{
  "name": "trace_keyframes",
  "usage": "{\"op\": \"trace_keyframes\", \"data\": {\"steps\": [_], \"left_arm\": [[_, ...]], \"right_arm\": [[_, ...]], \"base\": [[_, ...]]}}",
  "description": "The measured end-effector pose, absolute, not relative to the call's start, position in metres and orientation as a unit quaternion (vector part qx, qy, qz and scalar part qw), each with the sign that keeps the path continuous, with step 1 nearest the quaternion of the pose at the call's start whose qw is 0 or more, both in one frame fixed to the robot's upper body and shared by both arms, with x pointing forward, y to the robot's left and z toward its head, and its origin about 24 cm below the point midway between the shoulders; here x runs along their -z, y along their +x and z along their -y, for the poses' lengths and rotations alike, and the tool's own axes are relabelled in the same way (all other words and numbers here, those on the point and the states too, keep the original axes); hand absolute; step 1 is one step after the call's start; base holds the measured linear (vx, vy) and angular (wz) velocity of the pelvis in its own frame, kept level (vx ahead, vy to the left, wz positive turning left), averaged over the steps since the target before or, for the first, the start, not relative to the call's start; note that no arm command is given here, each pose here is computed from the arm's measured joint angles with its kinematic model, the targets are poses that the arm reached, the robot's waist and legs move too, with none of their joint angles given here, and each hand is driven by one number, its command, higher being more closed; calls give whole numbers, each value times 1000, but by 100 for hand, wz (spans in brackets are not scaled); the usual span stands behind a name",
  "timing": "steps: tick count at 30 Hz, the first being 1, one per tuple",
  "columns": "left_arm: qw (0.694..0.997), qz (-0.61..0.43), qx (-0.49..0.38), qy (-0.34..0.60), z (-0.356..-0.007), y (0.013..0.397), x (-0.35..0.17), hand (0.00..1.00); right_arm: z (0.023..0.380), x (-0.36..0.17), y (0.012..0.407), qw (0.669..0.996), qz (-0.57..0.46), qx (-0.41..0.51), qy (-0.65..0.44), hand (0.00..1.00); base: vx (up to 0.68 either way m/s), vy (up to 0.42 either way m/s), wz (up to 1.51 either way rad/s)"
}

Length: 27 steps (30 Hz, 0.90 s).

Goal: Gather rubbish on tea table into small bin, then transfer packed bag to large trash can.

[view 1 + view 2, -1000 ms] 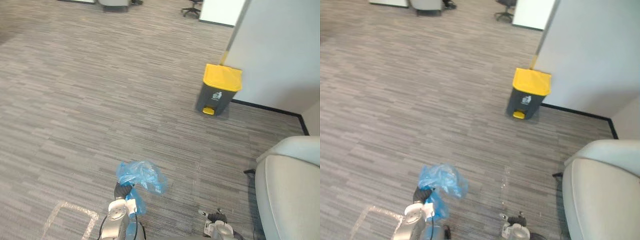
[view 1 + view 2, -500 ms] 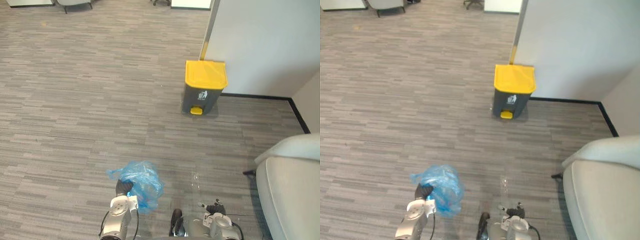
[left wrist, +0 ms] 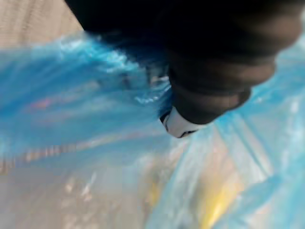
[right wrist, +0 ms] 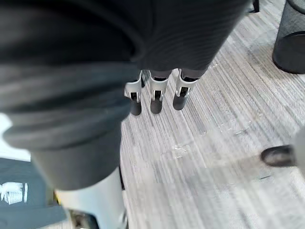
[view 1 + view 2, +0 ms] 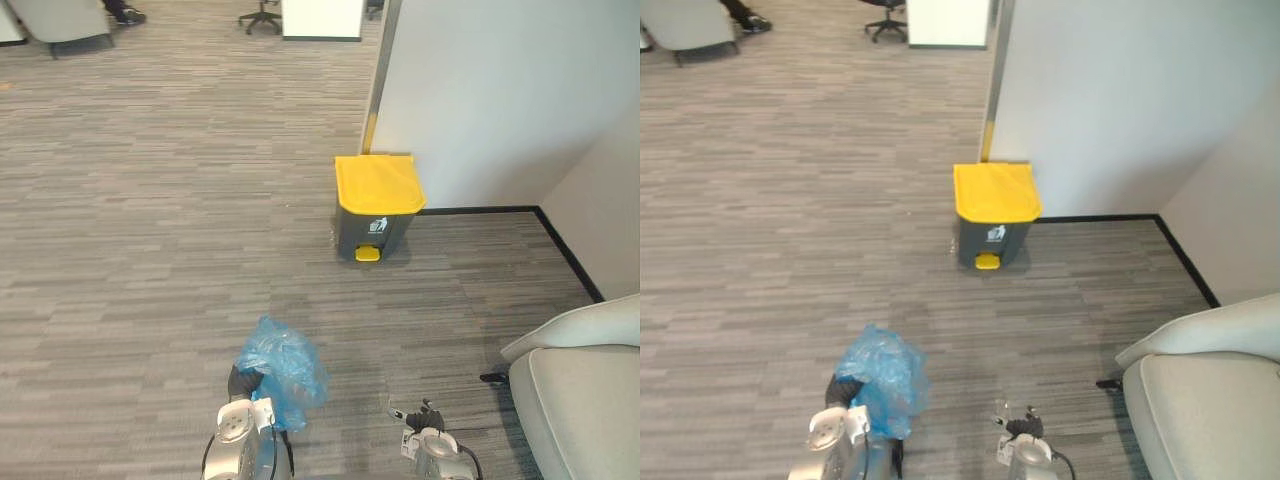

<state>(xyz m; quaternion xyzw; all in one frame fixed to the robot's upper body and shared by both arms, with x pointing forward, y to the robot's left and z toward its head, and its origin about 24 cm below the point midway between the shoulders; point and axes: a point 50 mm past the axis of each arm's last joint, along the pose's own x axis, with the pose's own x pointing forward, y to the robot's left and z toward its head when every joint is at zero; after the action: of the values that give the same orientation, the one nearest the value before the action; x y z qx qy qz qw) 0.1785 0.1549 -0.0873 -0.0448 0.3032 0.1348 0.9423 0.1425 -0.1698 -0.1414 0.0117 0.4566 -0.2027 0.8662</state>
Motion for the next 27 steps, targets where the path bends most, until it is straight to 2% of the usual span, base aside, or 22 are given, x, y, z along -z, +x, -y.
{"op": "trace_keyframes", "data": {"steps": [3,7,11,13,18,27], "left_arm": [[945,-298,-133,-35,-155,183,85,100],[947,-289,-135,-28,-159,191,82,100],[939,-311,-145,-25,-164,188,91,100],[937,-317,-146,-30,-161,185,93,100],[941,-312,-125,-39,-149,187,91,100],[939,-317,-126,-48,-149,182,93,100]], "right_arm": [[172,146,129,857,-471,207,11,0],[177,143,136,860,-461,218,16,0],[178,145,133,857,-469,213,1,0],[185,141,143,863,-455,217,-8,0],[173,142,143,866,-461,192,-12,0],[174,142,142,865,-459,203,-6,0]], "base": [[338,169,-4],[433,53,4],[507,-83,32],[561,-160,-2],[454,-135,11],[298,107,-51]]}}
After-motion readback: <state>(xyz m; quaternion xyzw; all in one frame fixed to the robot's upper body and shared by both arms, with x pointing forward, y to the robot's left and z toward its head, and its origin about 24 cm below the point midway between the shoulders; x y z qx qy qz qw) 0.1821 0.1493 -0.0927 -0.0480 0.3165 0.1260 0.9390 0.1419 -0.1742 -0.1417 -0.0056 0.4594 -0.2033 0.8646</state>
